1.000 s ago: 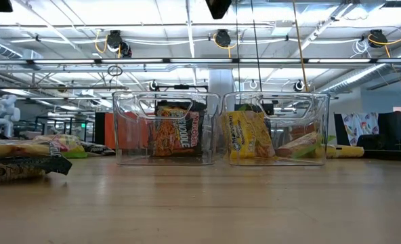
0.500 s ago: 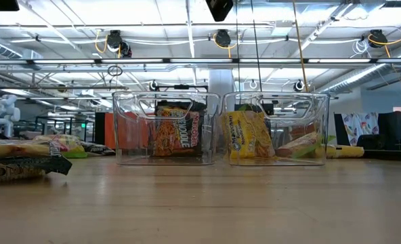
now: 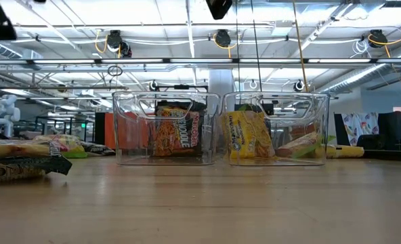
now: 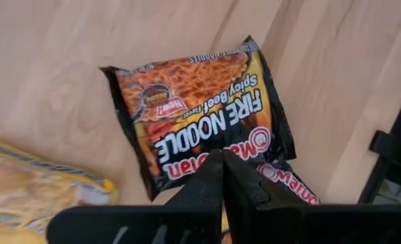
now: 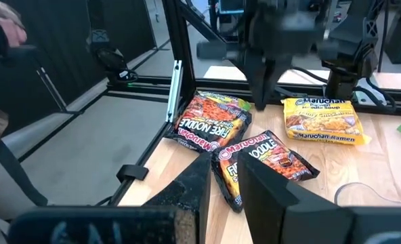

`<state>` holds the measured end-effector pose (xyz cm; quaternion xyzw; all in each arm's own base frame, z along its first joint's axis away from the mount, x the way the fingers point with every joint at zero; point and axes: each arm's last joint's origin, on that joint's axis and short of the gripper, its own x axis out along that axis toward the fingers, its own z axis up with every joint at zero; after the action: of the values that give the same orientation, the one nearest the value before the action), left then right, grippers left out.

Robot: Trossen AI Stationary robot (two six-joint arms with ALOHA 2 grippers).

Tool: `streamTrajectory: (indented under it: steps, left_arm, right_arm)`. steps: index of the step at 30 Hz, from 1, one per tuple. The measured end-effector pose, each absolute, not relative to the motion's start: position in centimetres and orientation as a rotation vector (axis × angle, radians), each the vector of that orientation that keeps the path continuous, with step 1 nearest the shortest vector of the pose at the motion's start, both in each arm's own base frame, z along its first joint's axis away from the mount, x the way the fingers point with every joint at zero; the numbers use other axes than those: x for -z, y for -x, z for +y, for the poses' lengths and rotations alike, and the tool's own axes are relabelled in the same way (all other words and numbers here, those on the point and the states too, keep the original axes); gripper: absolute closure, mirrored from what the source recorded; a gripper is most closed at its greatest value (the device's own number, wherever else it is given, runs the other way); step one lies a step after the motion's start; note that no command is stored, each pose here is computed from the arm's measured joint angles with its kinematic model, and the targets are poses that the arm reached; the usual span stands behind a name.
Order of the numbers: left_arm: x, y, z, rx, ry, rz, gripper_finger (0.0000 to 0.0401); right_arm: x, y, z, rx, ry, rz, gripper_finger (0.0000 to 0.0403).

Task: Sort Maruchan noodles
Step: Put the black noodle pack into the left transparent bin

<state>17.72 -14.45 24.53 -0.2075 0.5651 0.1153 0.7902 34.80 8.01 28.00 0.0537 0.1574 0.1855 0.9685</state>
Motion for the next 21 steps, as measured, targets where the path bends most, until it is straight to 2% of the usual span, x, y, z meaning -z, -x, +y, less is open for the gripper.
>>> streamTrajectory:
  steps: [11, 21]
  left_arm:
    - [-18.6, -17.5, -13.6, -0.289, 0.575, 1.152, 0.04]
    - [-16.5, -17.6, -12.5, -0.29, 0.595, 1.121, 0.04]
  right_arm:
    - [-27.9, -34.8, 8.0, -0.375, -0.108, 0.325, 0.0335]
    - [-27.9, -34.8, 8.0, -0.375, -0.104, 0.332, 0.0335]
